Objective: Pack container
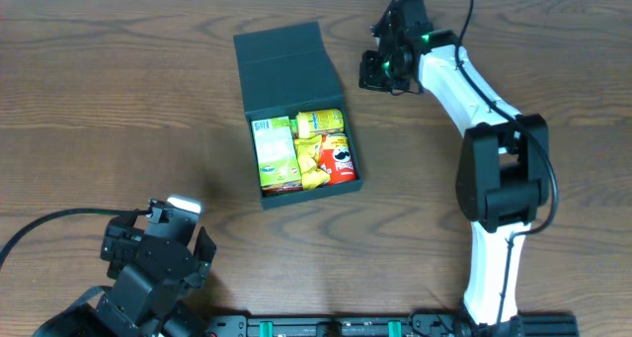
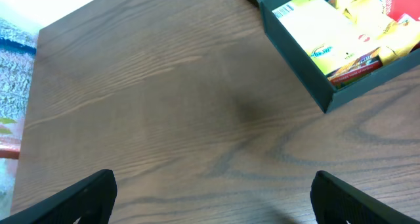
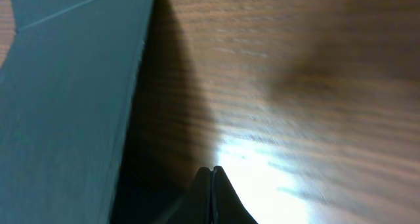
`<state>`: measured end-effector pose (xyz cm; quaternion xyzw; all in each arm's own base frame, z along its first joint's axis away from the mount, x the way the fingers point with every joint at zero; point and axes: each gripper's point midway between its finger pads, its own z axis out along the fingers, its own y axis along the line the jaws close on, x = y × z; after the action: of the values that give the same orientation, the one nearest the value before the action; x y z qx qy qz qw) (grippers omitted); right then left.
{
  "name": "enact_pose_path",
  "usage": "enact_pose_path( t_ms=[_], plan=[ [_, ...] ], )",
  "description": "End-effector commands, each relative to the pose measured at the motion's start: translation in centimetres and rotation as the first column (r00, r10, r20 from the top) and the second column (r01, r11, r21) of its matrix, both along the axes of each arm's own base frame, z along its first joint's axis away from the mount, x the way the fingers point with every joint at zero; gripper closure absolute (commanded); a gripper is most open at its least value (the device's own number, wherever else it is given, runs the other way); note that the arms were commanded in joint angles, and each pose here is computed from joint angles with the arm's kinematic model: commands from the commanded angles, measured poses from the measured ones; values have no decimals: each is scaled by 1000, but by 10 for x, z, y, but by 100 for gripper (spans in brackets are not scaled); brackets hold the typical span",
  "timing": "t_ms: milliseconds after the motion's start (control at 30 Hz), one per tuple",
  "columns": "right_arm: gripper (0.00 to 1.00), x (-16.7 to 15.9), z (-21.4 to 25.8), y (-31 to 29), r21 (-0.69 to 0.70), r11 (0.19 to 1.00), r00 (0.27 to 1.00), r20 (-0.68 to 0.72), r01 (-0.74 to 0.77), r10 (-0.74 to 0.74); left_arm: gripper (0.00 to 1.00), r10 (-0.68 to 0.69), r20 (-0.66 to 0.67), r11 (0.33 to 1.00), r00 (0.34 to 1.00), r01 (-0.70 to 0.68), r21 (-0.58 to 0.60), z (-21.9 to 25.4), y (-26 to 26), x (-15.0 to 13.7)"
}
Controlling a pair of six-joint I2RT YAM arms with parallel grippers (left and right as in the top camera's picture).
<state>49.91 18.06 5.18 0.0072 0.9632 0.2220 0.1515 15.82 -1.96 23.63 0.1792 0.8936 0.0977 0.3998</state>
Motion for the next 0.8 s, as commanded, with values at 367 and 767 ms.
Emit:
enact_pose_path(
  t_ms=[367, 767],
  plan=[
    [99, -2, -36, 52, 218, 968, 991, -22, -122, 129, 5, 1, 20, 1000, 1000, -1, 12, 6, 3, 1],
    [99, 0, -20, 65, 341, 931, 989, -14, -132, 145, 5, 1, 20, 1000, 1000, -1, 12, 6, 3, 1]
  ],
)
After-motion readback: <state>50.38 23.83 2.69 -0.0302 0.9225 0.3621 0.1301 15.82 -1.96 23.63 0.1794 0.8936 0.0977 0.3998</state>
